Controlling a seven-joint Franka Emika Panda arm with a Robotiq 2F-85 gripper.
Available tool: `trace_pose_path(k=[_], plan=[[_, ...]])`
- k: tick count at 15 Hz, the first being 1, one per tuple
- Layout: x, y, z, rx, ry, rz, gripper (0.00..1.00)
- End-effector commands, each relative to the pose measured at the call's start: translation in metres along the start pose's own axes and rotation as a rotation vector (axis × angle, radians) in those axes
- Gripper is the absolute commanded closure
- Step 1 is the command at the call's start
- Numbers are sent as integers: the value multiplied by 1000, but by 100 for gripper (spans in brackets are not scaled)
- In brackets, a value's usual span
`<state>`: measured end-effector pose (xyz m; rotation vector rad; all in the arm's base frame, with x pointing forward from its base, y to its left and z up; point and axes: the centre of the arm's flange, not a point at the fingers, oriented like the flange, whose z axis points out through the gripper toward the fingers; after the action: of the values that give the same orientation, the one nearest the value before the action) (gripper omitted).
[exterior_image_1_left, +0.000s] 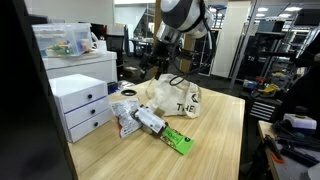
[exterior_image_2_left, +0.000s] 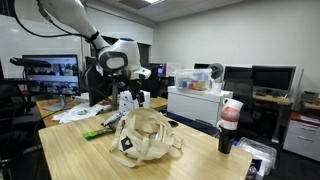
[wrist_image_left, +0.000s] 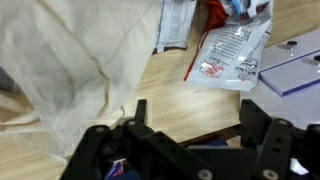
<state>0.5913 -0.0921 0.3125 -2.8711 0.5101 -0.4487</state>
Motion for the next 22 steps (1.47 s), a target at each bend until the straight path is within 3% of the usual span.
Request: trace_pose_path(k=[1, 6, 12, 17, 22], plan=[[5, 16, -41, 47, 26, 48, 0], [13, 52, -67, 59, 40, 152, 0], [6, 109, -66, 16, -28, 267, 0], [-11, 137, -41, -12, -98, 342, 0], [-20, 145, 4, -53, -78, 325, 0]])
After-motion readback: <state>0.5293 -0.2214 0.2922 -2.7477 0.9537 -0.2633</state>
